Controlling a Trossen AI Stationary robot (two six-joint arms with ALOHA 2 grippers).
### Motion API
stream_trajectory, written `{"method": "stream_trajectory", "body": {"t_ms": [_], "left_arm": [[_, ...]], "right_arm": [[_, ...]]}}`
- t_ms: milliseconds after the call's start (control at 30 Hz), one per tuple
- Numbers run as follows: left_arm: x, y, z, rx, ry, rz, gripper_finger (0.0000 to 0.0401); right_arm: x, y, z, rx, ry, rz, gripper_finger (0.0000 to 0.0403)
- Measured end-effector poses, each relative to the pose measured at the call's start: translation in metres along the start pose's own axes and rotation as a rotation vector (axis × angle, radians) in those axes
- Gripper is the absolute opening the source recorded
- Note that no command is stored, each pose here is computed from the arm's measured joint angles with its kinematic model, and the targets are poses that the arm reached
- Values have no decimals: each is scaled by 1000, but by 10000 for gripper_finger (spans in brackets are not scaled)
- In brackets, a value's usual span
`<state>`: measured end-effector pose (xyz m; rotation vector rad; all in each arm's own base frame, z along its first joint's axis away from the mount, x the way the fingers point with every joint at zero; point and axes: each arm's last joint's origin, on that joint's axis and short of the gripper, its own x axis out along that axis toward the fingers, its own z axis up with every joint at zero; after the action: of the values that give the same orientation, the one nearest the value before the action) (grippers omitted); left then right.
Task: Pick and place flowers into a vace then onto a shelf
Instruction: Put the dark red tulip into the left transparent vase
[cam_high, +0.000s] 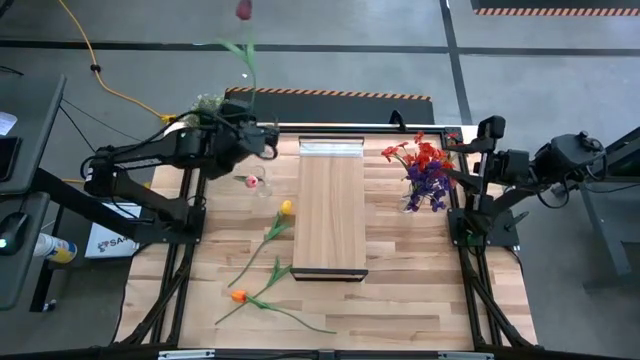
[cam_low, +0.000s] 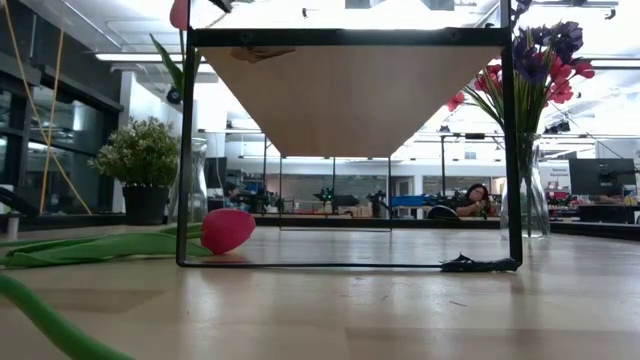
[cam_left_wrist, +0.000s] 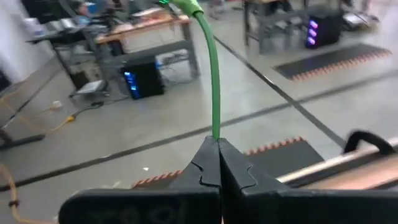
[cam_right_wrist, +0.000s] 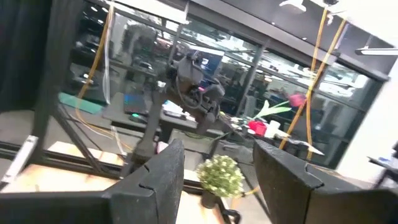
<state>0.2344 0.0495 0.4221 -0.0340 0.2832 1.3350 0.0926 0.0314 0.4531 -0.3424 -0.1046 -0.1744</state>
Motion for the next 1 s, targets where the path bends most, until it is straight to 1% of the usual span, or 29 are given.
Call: {"method": "stream_trajectory", "body": {"t_ms": [100,200,300,400,567,733,1000], "left_arm": [[20,-5,7,20,-11,-84,21],[44,-4,16,11,-67,-178,21],[64,5,25,-22,-115,-231,21],[79,15,29,-19,-132,-306,21],[96,28,31,-14,-132,-411,21],[108,41,36,-15,-169,-533,21],[123,59,37,-29,-165,-654,21]], "right_arm": [[0,-1,0,-23,19,-42,181],[0,-2,-1,-29,32,-70,181],[0,-3,-1,-27,42,-90,181],[0,-3,-1,-27,53,-113,181],[-1,-5,-2,-39,81,-170,181],[-1,-7,-3,-42,107,-222,181],[-1,-9,0,-7,88,-252,181]]}}
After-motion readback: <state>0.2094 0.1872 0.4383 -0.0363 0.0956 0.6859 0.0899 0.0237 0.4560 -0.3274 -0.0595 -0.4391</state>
